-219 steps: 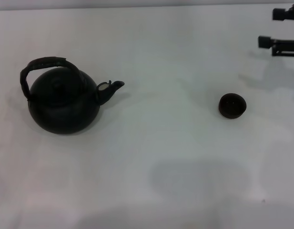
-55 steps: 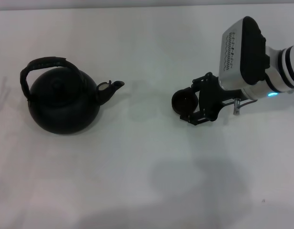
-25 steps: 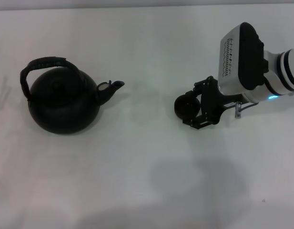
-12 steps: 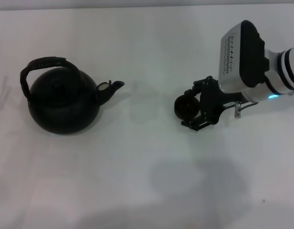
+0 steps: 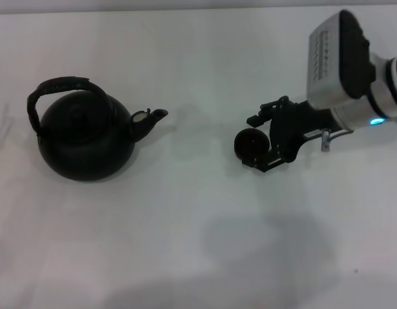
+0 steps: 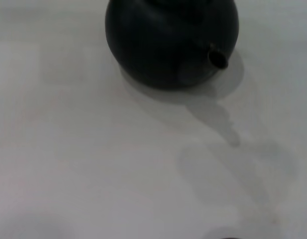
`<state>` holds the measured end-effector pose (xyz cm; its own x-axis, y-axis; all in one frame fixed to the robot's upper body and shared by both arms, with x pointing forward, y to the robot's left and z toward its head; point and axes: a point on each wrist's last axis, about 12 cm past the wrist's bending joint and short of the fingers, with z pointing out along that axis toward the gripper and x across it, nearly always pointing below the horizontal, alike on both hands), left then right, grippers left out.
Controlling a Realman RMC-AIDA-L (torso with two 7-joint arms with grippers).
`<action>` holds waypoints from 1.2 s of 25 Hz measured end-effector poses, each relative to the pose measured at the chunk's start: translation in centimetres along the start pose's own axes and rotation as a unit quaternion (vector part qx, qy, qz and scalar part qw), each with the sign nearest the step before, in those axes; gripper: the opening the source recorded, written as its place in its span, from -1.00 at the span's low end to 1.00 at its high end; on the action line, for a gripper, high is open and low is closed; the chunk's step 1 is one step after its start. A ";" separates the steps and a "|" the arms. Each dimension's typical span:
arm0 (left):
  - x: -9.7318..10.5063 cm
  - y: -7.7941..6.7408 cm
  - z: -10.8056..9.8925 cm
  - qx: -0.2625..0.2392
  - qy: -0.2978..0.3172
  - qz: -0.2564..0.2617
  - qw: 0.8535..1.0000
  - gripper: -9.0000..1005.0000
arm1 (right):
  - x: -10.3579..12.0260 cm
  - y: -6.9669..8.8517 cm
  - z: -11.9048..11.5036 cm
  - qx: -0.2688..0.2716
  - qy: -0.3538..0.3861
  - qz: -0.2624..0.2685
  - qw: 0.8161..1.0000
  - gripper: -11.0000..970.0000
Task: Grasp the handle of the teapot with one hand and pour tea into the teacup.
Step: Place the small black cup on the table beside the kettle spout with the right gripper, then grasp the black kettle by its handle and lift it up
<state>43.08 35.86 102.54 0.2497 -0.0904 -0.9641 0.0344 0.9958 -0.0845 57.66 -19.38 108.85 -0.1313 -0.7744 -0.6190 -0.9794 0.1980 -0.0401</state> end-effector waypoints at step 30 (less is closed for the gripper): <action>0.8 -4.1 -3.2 0.156 0.038 -0.029 0.987 0.77 | 8.9 -4.0 -14.1 0.319 -0.296 0.166 0.885 0.75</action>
<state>39.99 31.73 101.35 0.1658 -0.1338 -0.9770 0.3462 0.9356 -0.0694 58.25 -35.54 114.62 -0.1071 -0.1975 -0.9744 -0.5907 0.8010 -0.0974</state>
